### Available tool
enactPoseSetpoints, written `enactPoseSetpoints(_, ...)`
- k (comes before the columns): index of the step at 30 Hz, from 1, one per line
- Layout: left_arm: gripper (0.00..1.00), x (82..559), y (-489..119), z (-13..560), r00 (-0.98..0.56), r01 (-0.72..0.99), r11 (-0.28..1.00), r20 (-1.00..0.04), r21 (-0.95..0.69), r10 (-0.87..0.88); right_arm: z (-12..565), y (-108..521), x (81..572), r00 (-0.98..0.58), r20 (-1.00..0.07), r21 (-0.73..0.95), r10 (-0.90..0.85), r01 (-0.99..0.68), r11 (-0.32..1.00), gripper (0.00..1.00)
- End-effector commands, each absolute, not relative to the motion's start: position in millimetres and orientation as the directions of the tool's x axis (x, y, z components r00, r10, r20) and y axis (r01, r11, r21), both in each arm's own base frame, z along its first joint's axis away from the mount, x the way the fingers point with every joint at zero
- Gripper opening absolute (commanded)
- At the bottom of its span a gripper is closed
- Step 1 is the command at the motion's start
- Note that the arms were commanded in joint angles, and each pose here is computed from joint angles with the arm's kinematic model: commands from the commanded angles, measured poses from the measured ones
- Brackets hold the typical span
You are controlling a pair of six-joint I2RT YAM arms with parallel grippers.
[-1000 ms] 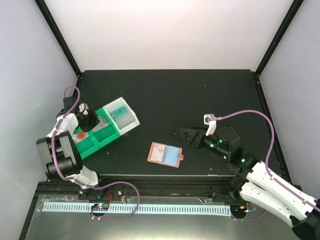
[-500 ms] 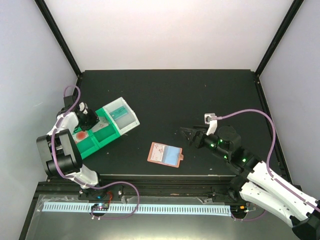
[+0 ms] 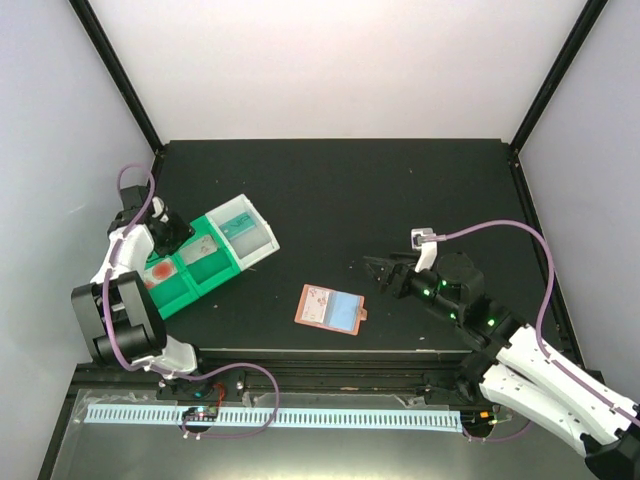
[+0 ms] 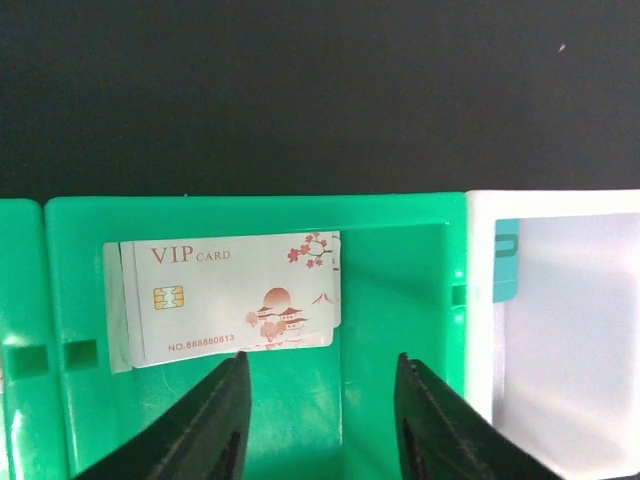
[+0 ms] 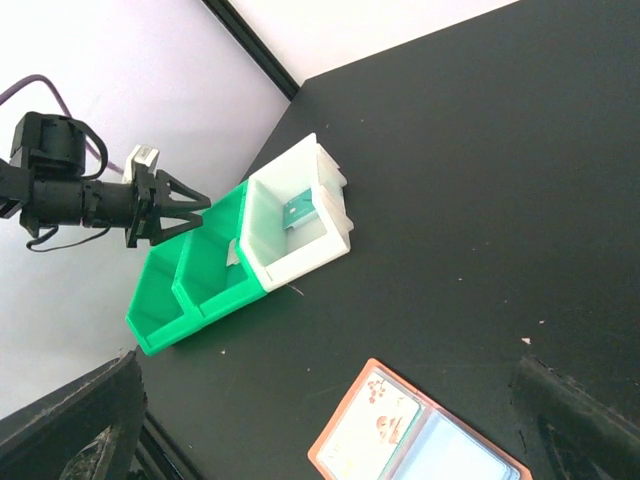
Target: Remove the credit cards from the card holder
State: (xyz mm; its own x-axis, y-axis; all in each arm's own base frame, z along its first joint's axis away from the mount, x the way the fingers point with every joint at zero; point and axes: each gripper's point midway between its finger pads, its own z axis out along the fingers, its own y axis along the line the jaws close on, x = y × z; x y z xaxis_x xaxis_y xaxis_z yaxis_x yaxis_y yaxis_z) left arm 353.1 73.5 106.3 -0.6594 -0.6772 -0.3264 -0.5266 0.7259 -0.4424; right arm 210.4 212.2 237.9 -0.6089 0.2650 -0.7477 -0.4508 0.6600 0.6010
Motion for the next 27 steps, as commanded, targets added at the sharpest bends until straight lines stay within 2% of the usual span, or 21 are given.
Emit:
enactPoseSetpoints(1, 0.44, 355.3, 77.5, 137.0, -0.617, -0.52, 0.727, -0.39, -0.449, -0.683, 245.0, 209.2, 209.8, -0.603, -0.744, 0.613, 0.287, -0.447, 0.651, 1.0)
enactPoseSetpoints(6, 0.56, 348.8, 65.5, 152.5, -0.622, -0.472, 0.731, -0.402, -0.493, -0.672, 236.4, 208.0, 206.2, -0.635, -0.714, 0.639, 0.295, -0.418, 0.646, 1.0)
enactPoseSetpoints(7, 0.62, 347.5, 62.0, 156.6, -0.628, -0.454, 0.735, -0.405, -0.503, -0.665, 234.1, 207.3, 206.0, -0.642, -0.707, 0.642, 0.295, -0.408, 0.649, 1.0)
enactPoseSetpoints(10, 0.88, 342.8, 49.5, 164.7, -0.662, -0.394, 0.75, -0.402, -0.532, -0.633, 227.2, 204.9, 205.7, -0.661, -0.69, 0.645, 0.294, -0.378, 0.664, 1.0)
enactPoseSetpoints(13, 0.98, 333.2, 38.5, 168.2, -0.699, -0.352, 0.762, -0.389, -0.543, -0.6, 223.4, 206.9, 204.4, -0.681, -0.677, 0.646, 0.278, -0.37, 0.667, 1.0)
enactPoseSetpoints(20, 0.99, 305.6, -2.2, 181.4, -0.74, -0.165, 0.752, -0.424, -0.638, -0.522, 207.0, 214.1, 203.2, -0.726, -0.652, 0.632, 0.218, -0.362, 0.685, 1.0)
enactPoseSetpoints(27, 0.99, 278.0, -43.4, 177.0, -0.793, -0.041, 0.71, -0.409, -0.703, -0.45, 192.1, 223.5, 201.9, -0.772, -0.598, 0.67, 0.216, -0.335, 0.662, 0.9)
